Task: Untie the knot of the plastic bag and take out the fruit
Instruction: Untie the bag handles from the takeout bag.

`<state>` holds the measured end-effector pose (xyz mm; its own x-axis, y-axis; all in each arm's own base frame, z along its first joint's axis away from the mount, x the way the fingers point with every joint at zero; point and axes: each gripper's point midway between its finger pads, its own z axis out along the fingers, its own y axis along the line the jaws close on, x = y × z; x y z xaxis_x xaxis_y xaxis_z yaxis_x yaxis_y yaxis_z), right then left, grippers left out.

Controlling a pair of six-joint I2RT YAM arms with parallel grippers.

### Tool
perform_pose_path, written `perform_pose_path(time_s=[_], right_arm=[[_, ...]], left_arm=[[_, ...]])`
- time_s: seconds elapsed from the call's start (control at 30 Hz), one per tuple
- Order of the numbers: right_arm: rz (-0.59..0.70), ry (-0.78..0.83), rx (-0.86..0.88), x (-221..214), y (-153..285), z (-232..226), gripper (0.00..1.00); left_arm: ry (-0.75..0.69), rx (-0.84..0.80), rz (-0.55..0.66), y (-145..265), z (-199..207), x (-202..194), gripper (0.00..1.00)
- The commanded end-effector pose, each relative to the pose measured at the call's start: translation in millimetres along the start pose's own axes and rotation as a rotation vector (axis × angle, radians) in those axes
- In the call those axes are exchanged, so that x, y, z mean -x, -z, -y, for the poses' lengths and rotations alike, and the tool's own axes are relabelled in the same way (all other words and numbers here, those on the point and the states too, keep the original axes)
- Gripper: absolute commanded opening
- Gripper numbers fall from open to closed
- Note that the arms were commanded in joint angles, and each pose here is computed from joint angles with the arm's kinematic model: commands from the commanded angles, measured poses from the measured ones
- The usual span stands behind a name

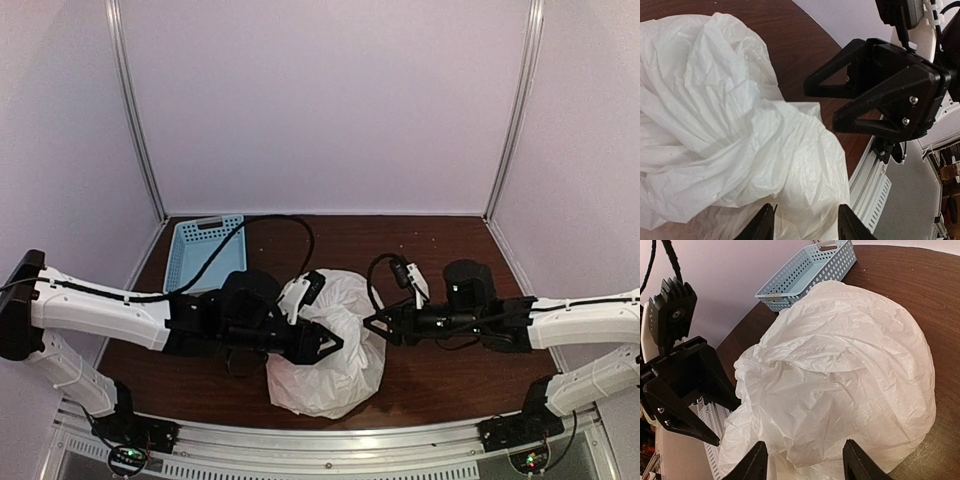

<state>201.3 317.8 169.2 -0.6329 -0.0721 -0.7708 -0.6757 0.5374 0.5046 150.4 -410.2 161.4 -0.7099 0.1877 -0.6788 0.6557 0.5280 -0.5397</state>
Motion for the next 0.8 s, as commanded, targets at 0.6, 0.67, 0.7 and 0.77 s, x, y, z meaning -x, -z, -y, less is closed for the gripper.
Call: perform_pose_path(time_s=[0.6, 0.67, 0.7, 0.77], right_arm=[[-0.001, 0.005, 0.028, -1.5, -14.2, -6.4, 0.27], [-0.001, 0.002, 0.027, -2.1, -14.4, -5.8, 0.2], [-0.001, 0.001, 0.025, -2.7, -14.4, -5.2, 0.17], [0.005, -0.003, 0.026, -2.0, -13.9, -5.4, 0.09]], left_arm=[[-0.007, -0.035, 0.037, -5.0, 11.5, 13.0, 0.13], [-0.003, -0.025, 0.034, -5.1, 9.4, 11.7, 0.08], [0.0, -0.018, 0.034, -4.8, 8.1, 11.7, 0.06], [0.007, -0.01, 0.037, -4.4, 6.0, 11.5, 0.01]])
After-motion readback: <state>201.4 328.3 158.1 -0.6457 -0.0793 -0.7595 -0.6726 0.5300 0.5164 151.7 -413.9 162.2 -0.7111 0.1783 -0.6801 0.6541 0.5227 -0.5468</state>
